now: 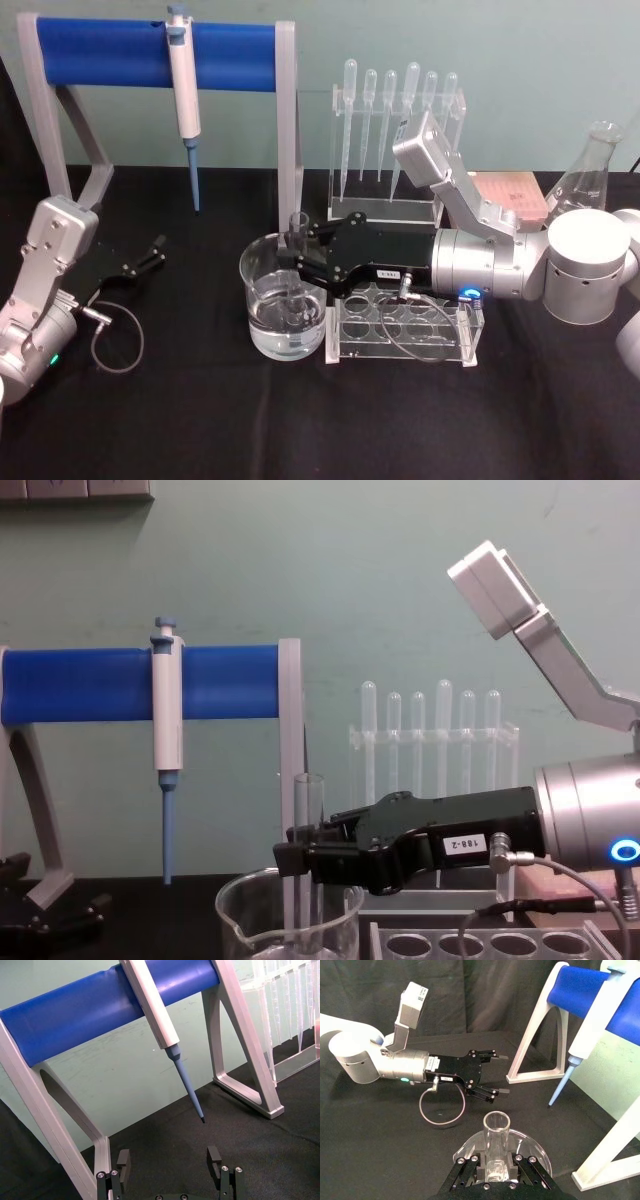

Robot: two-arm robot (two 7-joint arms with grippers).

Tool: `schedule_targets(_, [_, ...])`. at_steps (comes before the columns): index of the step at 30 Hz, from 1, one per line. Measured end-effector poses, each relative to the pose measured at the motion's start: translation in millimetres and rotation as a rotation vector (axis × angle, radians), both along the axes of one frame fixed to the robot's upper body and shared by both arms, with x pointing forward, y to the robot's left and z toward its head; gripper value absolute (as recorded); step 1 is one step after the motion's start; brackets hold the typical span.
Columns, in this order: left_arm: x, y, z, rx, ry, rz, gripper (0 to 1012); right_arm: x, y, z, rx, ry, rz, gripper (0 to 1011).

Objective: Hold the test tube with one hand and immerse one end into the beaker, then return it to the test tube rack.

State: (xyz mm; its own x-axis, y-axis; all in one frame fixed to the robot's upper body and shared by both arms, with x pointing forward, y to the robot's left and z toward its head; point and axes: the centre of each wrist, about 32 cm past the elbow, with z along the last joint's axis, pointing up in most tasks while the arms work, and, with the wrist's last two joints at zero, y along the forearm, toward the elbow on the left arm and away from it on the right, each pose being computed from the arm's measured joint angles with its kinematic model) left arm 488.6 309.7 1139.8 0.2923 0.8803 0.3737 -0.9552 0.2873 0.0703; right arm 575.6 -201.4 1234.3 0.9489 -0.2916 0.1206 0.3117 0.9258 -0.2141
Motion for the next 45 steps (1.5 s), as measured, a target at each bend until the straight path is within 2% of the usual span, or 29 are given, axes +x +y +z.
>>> schedule_targets(45, [0.0,0.0,0.0,0.000,0.000,0.000,1000,0.0,0.0,0.0,0.000,0.000,0.000,238])
